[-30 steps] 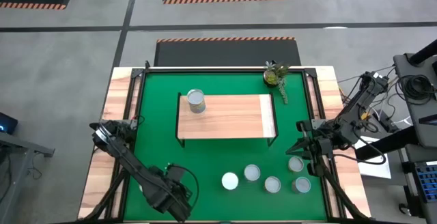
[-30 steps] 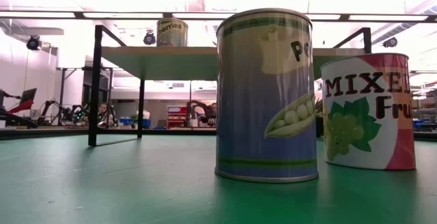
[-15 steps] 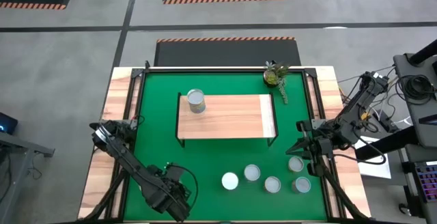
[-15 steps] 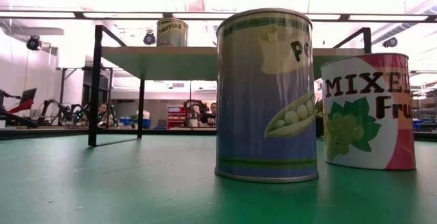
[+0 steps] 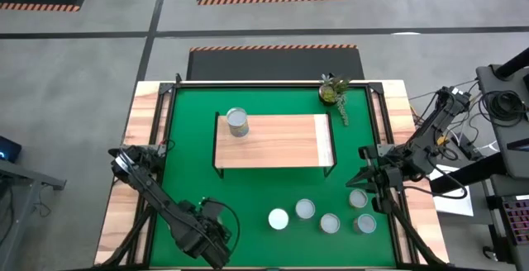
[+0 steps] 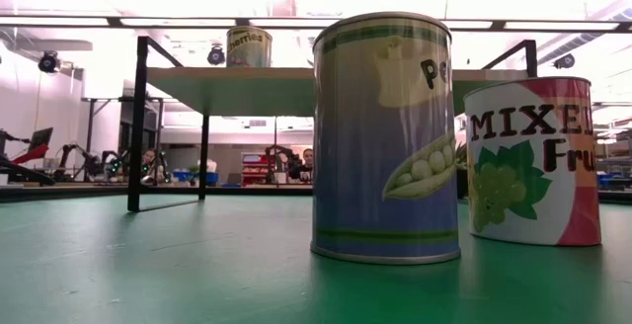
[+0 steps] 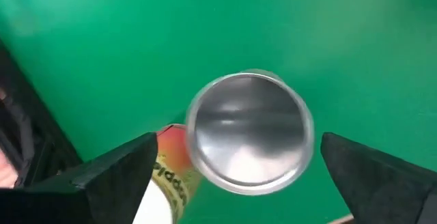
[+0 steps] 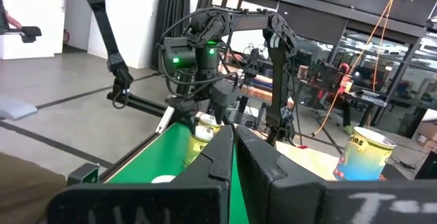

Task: Pick and place cans onto a shelf
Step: Put the canned pears on the shelf

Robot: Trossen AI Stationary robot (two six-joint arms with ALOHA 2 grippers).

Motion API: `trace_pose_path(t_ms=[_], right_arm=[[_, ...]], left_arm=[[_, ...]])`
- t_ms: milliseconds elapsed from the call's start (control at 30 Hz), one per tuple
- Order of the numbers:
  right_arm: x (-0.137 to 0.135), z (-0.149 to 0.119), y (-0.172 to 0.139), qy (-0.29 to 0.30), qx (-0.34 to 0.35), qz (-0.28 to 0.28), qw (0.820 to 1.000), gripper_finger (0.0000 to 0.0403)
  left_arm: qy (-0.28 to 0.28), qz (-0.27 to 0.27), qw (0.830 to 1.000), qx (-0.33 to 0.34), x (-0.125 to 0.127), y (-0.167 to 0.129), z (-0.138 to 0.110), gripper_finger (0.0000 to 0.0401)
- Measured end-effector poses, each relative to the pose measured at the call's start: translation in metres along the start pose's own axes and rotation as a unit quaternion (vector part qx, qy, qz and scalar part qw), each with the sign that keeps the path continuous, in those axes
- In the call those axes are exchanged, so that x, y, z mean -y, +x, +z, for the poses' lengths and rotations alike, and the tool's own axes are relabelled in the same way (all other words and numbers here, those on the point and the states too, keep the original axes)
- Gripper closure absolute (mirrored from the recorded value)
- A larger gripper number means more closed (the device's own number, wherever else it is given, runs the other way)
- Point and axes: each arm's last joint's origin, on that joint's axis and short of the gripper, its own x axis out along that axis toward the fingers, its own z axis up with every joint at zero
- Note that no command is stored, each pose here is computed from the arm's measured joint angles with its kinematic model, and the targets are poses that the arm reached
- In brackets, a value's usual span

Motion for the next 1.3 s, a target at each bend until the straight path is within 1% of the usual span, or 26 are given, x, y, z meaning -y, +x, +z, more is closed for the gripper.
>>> trace_pose_path(t_ms=[67, 233, 533, 733, 867, 1067, 1300], right_arm=[[0.000, 0.000, 0.000, 0.000, 0.000, 0.000, 1.000, 0.0394], [0.000, 0.000, 0.000, 0.000, 0.000, 0.000, 1.000, 0.0394], [0.000, 0.000, 0.000, -0.001, -0.001, 0.000, 1.000, 0.0394], [0.000, 0.000, 0.000, -0.001, -0.001, 0.000, 1.000, 0.0394], [0.000, 0.000, 0.000, -0.001, -0.001, 0.000, 1.000, 0.0394], [0.000, 0.000, 0.000, -0.001, -0.001, 0.000, 1.000, 0.0394], [0.000, 0.000, 0.000, -0.001, -0.001, 0.000, 1.000, 0.0394]], left_arm=[[0.011, -0.018, 1.000, -0.003, 0.003, -0.002, -0.001, 0.0009], [0.005, -0.039, 0.999, 0.004, 0.006, -0.008, 0.000, 0.0029], [-0.007, -0.022, 1.000, 0.010, 0.004, -0.001, 0.001, 0.0033], [-0.007, -0.004, 1.000, 0.013, 0.001, 0.009, 0.000, 0.0033], [-0.012, -0.014, 1.000, 0.010, 0.004, 0.014, -0.001, 0.0033], [-0.017, -0.012, 1.000, 0.012, 0.003, 0.015, -0.001, 0.0033], [-0.025, -0.017, 0.999, 0.015, 0.005, 0.027, -0.003, 0.0038]])
